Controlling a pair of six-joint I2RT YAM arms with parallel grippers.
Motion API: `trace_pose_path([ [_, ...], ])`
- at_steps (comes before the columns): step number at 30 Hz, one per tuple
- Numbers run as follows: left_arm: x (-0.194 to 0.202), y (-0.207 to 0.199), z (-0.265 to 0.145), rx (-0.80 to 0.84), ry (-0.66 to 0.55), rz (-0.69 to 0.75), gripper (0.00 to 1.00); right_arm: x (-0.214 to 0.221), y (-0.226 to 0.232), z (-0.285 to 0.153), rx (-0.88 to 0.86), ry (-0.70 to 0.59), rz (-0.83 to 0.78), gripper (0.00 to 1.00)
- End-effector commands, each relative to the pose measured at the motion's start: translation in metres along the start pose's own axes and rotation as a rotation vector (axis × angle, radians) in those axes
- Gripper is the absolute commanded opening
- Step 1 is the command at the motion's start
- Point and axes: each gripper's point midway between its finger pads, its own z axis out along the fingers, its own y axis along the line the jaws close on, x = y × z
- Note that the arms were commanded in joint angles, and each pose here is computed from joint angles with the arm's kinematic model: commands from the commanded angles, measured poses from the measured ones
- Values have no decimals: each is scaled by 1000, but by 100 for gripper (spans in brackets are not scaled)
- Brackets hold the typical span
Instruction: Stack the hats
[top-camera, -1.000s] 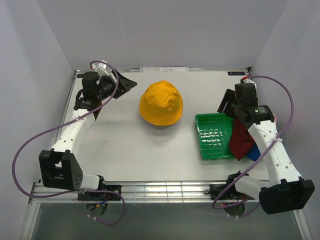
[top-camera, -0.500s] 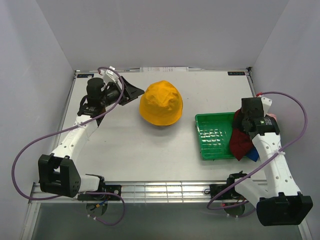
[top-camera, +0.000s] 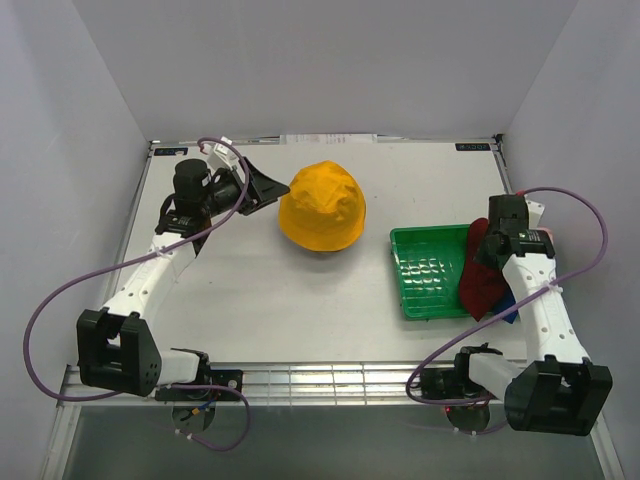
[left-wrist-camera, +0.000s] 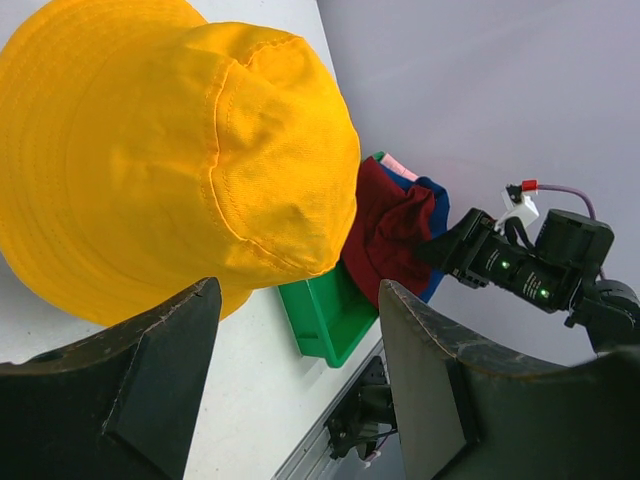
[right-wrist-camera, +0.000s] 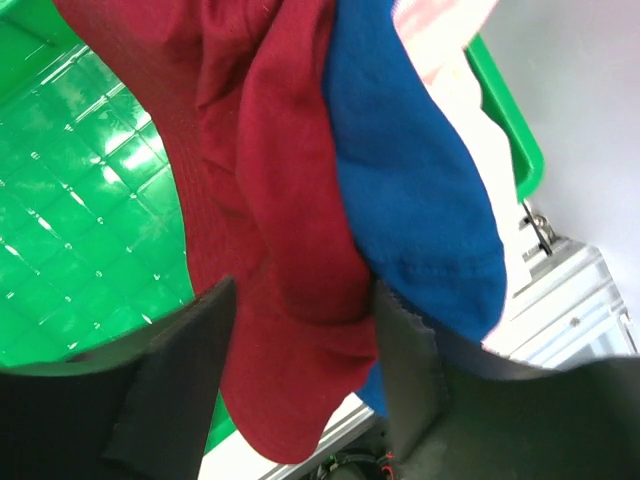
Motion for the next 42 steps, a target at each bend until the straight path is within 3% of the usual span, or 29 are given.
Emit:
trace_pose_path([
  [1, 2, -15, -10, 45, -5, 37, 74, -5, 10, 11, -37, -9, -8, 57],
  [11, 4, -14, -11, 36, -12, 31, 74, -23, 24, 1, -125, -42, 0, 8],
  [16, 1, -17, -13, 37, -25, 25, 74, -61, 62, -46, -405, -118, 31, 8],
  [21, -6, -30, -14, 74, -47, 31, 75, -113, 101, -127, -758, -260, 67, 8],
  [28, -18, -51, -13, 137, -75, 0, 79, -165, 125, -211, -1052, -378, 70, 8],
  [34, -20, -79, -4, 242, -72, -48, 83, -188, 146, -281, -1395, -470, 47, 8],
  [42, -24, -115, 21, 329, -95, -174, 85, -195, 164, -345, -1646, -507, 13, 8],
])
